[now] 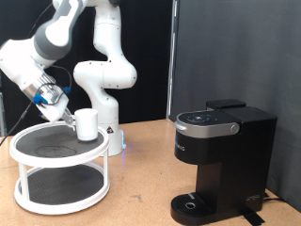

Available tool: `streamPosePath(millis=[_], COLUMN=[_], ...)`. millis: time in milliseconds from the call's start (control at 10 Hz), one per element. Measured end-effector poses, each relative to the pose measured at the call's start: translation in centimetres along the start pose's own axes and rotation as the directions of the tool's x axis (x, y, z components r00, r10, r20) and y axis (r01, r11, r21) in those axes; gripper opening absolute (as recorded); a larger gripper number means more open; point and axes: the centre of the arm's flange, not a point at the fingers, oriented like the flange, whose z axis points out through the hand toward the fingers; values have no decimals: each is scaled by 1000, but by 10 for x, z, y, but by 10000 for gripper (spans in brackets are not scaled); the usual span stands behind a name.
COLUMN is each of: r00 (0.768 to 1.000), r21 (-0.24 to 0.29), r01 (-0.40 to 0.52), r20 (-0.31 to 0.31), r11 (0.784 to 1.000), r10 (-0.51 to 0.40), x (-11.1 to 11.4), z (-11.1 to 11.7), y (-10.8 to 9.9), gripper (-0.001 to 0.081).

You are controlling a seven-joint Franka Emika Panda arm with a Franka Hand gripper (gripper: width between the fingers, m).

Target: Make a cup of coffee with the keurig machine

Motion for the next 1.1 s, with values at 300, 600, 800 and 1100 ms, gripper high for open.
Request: streamPosePath(millis=[300,600,800,1100], r00=[1000,999,993,981], r21=[-8,-15,-31,17], r01=[3,8,-28,-116], r20=[17,32,117,157], r11=[1000,1000,999,993], r10=[-2,-7,32,112], x=[-5,-6,-24,-62], z=[-34,-38,-27,-4], y=[11,17,17,13], gripper=[4,4,4,4])
